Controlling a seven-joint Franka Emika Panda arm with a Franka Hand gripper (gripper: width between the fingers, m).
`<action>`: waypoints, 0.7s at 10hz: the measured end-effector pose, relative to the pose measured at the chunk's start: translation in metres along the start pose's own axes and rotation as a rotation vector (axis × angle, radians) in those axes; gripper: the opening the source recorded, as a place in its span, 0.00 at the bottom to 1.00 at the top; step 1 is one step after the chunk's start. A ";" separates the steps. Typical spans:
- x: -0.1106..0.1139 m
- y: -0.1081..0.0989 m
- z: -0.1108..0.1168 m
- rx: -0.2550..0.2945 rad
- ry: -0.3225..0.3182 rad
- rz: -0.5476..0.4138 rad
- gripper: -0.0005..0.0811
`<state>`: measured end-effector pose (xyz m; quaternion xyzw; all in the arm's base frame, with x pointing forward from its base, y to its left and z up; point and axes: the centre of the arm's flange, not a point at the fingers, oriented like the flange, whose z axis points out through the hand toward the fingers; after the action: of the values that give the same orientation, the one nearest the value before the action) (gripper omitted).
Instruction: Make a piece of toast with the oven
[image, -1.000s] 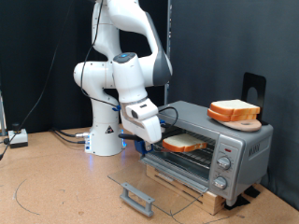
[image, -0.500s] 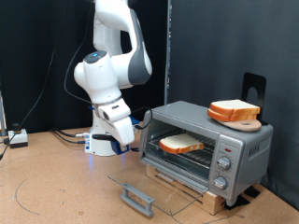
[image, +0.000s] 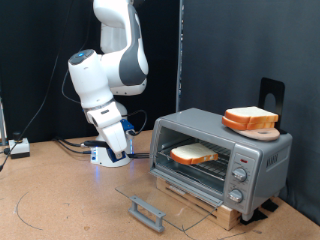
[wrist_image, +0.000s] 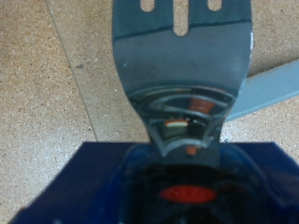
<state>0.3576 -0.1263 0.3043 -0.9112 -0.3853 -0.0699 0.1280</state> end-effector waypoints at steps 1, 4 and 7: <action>0.002 -0.001 -0.001 0.005 0.032 0.008 0.49; 0.019 -0.011 -0.029 0.077 0.198 -0.037 0.49; 0.034 -0.026 -0.066 0.087 0.247 -0.094 0.49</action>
<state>0.3603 -0.1042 0.3797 -0.8702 -0.4116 -0.1708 0.2104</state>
